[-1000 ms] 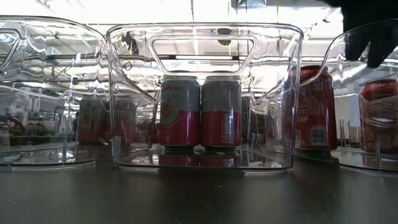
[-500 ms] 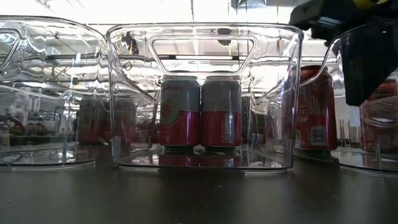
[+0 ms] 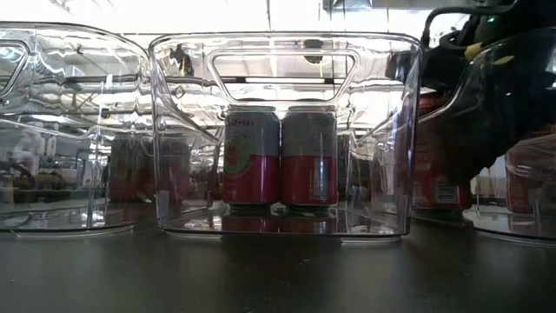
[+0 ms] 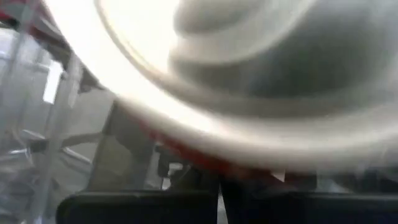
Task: Sort soda cans
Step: Put the pink-white soda can into the center transparent bin
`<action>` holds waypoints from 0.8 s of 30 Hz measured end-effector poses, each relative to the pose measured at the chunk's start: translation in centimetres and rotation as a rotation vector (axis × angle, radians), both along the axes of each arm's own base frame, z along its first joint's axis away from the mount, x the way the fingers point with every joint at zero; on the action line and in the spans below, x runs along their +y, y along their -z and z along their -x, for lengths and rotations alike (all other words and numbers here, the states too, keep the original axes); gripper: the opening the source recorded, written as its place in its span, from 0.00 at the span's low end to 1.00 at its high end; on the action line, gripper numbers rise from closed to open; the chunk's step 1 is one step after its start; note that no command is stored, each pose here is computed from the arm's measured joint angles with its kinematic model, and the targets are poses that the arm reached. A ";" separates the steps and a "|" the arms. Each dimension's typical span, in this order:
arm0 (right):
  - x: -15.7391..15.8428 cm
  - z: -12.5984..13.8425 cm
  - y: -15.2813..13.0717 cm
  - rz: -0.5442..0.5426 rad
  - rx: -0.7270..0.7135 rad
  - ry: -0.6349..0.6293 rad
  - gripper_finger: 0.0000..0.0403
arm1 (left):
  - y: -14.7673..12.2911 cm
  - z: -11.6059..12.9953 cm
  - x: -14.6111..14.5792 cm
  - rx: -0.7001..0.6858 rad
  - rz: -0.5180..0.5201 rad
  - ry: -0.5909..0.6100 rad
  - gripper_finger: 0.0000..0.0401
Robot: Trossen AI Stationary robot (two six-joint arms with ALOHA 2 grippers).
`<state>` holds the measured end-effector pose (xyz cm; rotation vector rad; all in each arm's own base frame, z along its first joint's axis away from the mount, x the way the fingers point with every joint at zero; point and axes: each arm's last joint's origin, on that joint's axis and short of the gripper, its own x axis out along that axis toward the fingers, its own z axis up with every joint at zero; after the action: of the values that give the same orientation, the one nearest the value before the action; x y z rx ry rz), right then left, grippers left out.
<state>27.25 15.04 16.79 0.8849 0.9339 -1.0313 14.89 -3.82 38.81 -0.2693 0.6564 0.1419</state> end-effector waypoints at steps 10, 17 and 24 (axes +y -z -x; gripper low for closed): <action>-1.1 -0.4 0.0 0.127 -0.023 -0.048 0.00 | 0.0 0.0 0.0 0.000 0.001 0.000 0.93; -1.4 -0.4 0.0 0.147 -0.013 -0.036 0.00 | 0.0 0.0 0.0 0.000 0.001 0.000 0.93; 1.4 -0.6 -2.7 0.077 -0.053 -0.092 0.00 | 0.0 0.0 0.0 0.000 0.001 0.000 0.93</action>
<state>27.89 16.41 19.51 0.7947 0.8770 -0.9542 14.89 -3.83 38.81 -0.2705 0.6569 0.1417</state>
